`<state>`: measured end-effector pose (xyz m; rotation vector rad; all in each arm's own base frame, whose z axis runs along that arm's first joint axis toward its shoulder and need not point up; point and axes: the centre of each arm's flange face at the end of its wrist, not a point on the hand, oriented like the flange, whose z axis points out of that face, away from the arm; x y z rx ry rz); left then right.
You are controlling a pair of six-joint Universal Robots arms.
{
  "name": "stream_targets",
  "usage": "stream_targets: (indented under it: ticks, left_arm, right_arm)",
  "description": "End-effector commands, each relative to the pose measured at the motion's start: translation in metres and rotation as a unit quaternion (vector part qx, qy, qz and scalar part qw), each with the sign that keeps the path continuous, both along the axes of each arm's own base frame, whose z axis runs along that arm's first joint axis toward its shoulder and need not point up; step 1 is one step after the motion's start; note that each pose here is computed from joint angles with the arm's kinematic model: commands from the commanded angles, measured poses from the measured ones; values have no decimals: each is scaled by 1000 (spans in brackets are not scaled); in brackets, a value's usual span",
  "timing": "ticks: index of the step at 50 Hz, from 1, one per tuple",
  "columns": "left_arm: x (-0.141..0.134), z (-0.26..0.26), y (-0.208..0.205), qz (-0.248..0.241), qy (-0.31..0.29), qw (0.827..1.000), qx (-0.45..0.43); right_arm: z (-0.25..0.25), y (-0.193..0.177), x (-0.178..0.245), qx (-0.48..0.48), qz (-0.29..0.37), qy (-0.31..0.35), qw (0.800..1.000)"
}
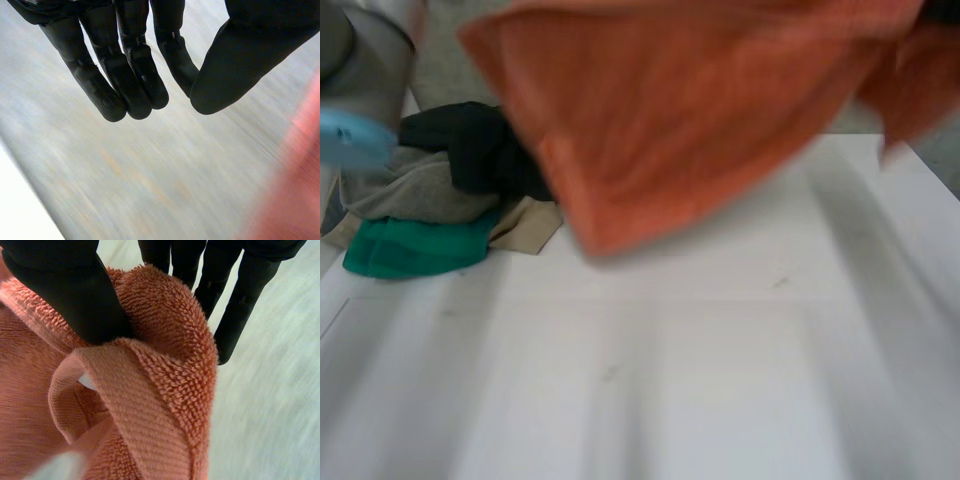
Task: Fold the laundry.
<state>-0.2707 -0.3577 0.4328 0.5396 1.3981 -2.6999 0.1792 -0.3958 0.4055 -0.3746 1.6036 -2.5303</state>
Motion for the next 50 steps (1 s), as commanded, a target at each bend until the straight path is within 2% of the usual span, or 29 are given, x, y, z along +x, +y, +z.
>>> stream_targets:
  ticks: [1,8,12,16,17,20,22,27,31,35,42,50]
  left_arm:
    - [3,7,6,-17,31,999,-30]
    - [10,-57,-6,3,-6,997,74]
    - [9,-105,-4,0,-30,989,143]
    - [2,-156,4,-15,-61,976,210]
    - [1,-174,7,-25,-71,970,232]
    - [-5,-199,14,-45,-81,960,265]
    - [-10,-208,18,-55,-79,956,277]
    - [-26,-216,27,-78,-47,948,304]
    - [-33,-216,32,-91,-25,943,320]
    - [-39,-220,33,-103,-13,936,335]
    - [-58,-233,38,-128,-2,920,371]
    - [-73,-256,50,-145,14,879,453]
  right_arm:
    - [11,6,7,-17,75,-37,996]
    - [-37,-4,12,107,113,7,988]
    - [-82,-7,12,202,117,46,971]
    - [-128,-1,16,283,122,111,945]
    - [-140,7,20,304,128,144,933]
    - [-147,31,38,319,154,207,912]
    - [-143,42,50,311,167,222,909]
    - [-98,68,71,261,163,195,931]
    - [-61,88,71,223,166,161,947]
    - [-36,108,71,205,187,121,953]
    - [-2,153,79,176,242,80,951]
    - [20,196,79,158,289,50,943]
